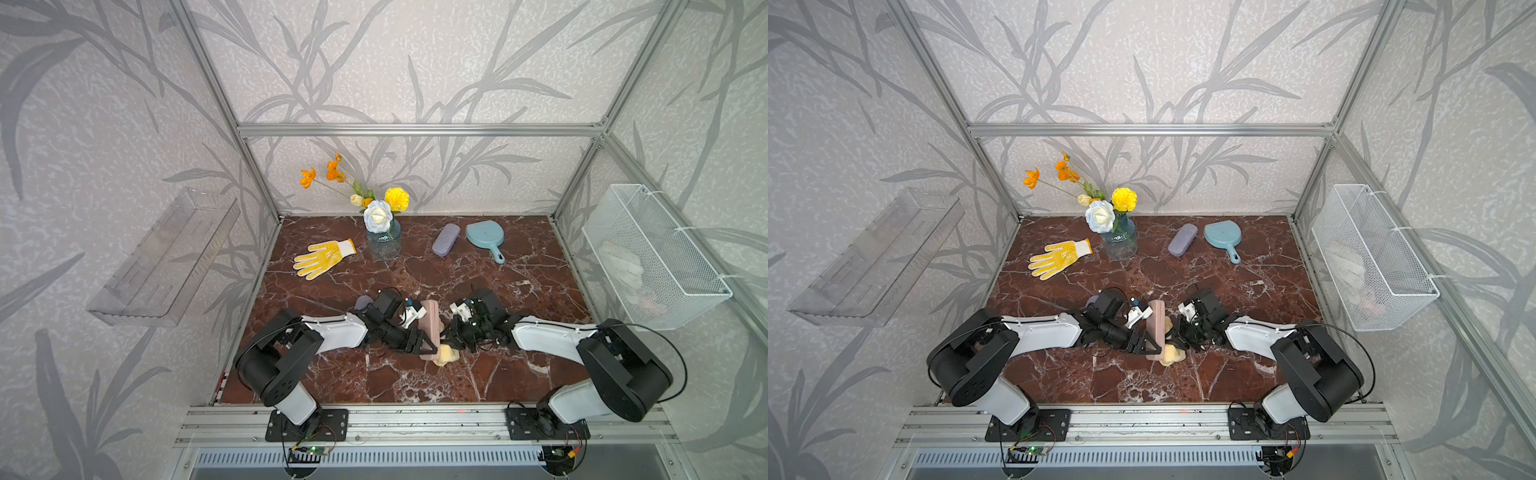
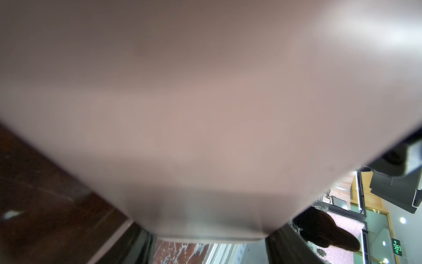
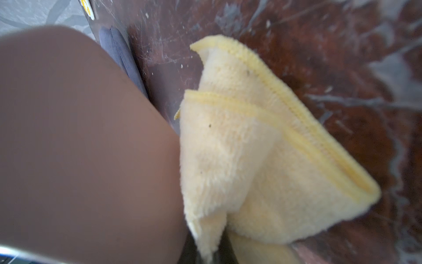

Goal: Wipe the eyeglass case
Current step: Wipe the dirt from the eyeglass case, then place the eyeglass case at the center of the board.

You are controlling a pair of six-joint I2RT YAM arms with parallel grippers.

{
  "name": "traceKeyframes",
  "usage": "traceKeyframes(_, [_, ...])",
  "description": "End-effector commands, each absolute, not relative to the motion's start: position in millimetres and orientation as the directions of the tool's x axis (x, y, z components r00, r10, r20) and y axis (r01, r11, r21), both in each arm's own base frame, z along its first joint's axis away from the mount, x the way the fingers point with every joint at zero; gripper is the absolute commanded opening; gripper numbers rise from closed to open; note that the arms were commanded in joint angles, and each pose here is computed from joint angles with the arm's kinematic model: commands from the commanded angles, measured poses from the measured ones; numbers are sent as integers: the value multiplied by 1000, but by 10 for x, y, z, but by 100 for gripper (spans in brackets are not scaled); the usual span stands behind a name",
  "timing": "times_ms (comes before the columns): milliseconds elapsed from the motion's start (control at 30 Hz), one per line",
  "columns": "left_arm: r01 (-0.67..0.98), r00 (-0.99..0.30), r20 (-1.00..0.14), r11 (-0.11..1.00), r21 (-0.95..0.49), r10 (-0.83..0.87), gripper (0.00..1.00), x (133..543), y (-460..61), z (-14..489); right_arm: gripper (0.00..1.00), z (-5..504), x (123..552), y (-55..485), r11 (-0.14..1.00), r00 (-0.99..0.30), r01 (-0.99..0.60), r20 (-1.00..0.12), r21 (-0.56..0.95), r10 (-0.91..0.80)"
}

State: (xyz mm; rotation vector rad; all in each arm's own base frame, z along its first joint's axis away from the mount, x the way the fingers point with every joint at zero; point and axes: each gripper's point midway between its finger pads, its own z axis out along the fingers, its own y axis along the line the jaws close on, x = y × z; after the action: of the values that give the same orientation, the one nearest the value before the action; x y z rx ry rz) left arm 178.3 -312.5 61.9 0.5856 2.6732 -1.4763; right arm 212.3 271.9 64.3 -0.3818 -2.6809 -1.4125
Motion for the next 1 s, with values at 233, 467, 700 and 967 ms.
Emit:
traceKeyframes(233, [448,-868,-222,506,-737,444,0,1585,-3188,485,0,2205,2855,2915,258,-988,-38,-75,965,135])
traceKeyframes(467, [420,-883,-115,657,-627,454,0,1560,-2960,238,0,2450,3102,2803,215,-974,-67,-110,974,198])
traceKeyframes(700, [356,-915,-10,797,-488,403,0,1511,-2615,165,0,1884,3244,2290,382,-931,106,-44,918,363])
traceKeyframes(967, [286,-947,65,918,-274,314,1,1546,-2196,279,0,1477,3087,2093,541,-925,156,-70,826,373])
